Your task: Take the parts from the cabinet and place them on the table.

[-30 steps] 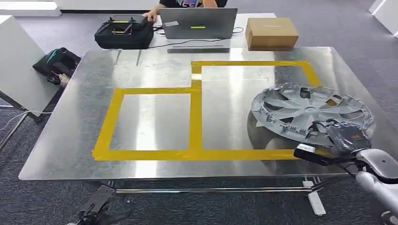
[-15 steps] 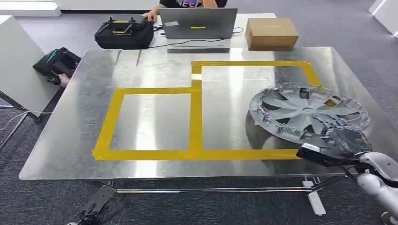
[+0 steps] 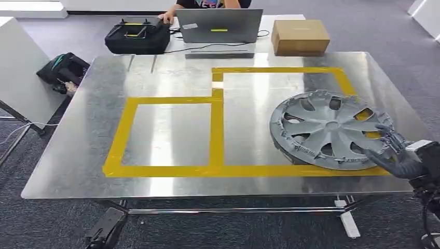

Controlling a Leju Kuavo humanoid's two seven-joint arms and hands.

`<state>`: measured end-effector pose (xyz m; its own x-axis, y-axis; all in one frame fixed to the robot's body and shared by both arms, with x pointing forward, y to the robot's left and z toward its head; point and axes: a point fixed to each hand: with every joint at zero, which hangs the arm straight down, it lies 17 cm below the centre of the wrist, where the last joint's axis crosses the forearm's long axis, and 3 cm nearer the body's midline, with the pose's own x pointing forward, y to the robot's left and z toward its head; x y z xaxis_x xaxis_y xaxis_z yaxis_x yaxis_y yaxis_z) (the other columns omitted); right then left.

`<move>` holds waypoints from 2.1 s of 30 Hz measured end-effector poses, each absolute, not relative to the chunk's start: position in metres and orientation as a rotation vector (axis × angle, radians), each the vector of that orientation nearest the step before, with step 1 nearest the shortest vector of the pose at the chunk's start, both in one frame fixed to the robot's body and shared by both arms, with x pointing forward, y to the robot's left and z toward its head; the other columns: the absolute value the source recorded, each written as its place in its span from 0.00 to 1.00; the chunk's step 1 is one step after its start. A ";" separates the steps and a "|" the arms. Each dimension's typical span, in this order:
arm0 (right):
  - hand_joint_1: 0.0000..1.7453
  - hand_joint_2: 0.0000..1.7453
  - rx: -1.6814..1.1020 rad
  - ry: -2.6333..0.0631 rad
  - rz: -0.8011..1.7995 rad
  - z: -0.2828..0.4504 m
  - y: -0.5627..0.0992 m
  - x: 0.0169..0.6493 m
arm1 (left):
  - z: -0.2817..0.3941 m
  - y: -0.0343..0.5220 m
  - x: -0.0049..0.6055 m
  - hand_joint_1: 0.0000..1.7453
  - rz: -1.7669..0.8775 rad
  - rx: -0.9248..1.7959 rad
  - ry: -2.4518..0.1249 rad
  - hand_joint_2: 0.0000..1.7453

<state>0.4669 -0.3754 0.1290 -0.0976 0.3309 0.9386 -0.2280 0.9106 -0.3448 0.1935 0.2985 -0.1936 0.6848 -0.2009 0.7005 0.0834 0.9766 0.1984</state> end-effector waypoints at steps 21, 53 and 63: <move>0.00 0.00 -0.266 -2.153 0.437 0.283 -0.353 0.422 | -0.196 0.310 0.187 0.00 -0.056 0.172 -0.787 0.00; 0.00 0.00 -0.179 -2.356 0.482 0.337 -0.315 0.369 | -0.207 0.313 0.178 0.00 -0.020 0.171 -0.712 0.00; 0.00 0.00 -0.184 -2.351 0.473 0.334 -0.316 0.368 | -0.206 0.314 0.185 0.00 -0.024 0.171 -0.723 0.00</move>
<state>0.3678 -0.3161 0.3344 -0.7305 0.2624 0.6304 -0.0018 0.9225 -0.3861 0.1853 0.3141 -0.2056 0.7503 -0.0808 0.6562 -0.0375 0.9857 0.1641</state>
